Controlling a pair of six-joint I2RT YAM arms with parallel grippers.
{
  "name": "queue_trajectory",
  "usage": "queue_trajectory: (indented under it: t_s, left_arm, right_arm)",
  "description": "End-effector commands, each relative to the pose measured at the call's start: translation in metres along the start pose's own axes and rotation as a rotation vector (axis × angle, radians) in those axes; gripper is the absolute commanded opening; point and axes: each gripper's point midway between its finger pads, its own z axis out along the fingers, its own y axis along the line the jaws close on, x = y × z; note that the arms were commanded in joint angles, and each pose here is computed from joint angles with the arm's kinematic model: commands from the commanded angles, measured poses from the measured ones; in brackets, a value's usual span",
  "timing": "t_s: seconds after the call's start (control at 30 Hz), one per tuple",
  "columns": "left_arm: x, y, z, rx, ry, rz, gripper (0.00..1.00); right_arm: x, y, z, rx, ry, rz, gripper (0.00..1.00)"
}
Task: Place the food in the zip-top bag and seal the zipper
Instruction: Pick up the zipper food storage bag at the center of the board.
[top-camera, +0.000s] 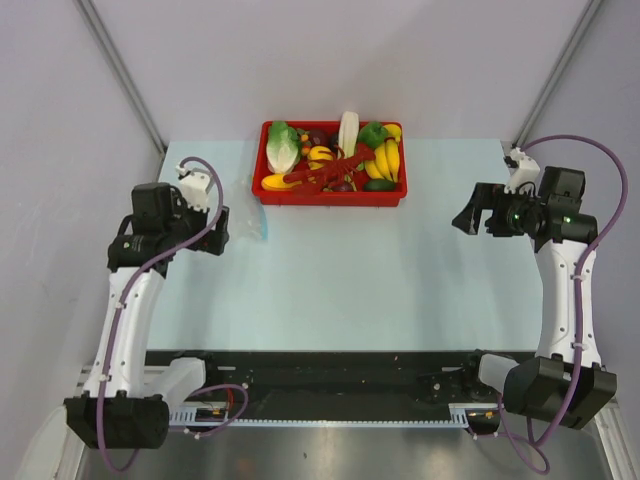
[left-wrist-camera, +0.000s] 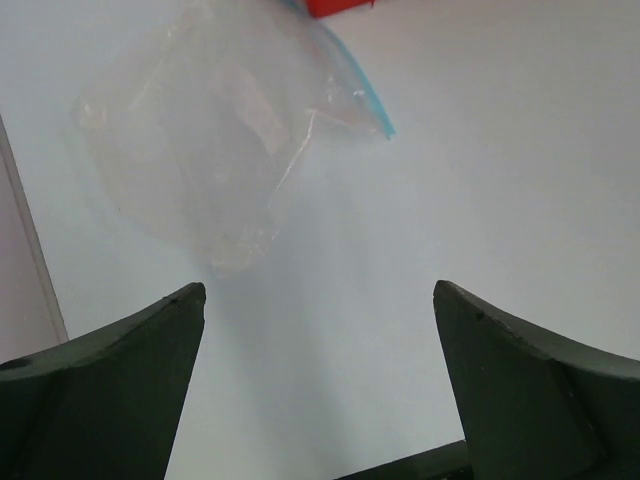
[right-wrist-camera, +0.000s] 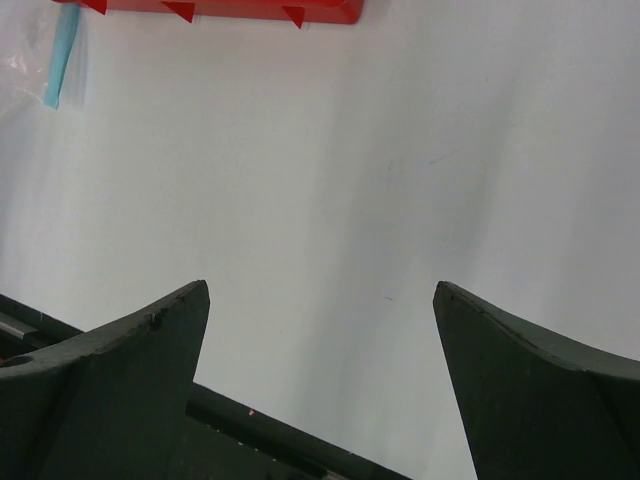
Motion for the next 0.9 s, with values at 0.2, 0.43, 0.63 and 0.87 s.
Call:
queue_trajectory:
  t_s: [0.2,0.43,0.63,0.87]
  left_arm:
    - [-0.004,0.028,0.057,-0.034,0.054,0.103,1.0]
    - [-0.006,0.052,0.12,-0.028,0.084,0.259,1.0]
    - [0.002,0.058,0.179,0.046,0.087,0.379,0.96]
    - [0.036,0.051,0.219,0.139,0.146,0.431,0.86]
  right_arm:
    - [-0.007,0.009,-0.002,-0.033,-0.038,0.021,1.0]
    - [-0.01,0.016,0.012,-0.063,-0.025,0.047,1.0]
    - [-0.009,0.018,0.022,-0.079,-0.006,0.044,1.0]
    - [-0.006,0.022,0.022,-0.078,0.003,-0.004,1.0]
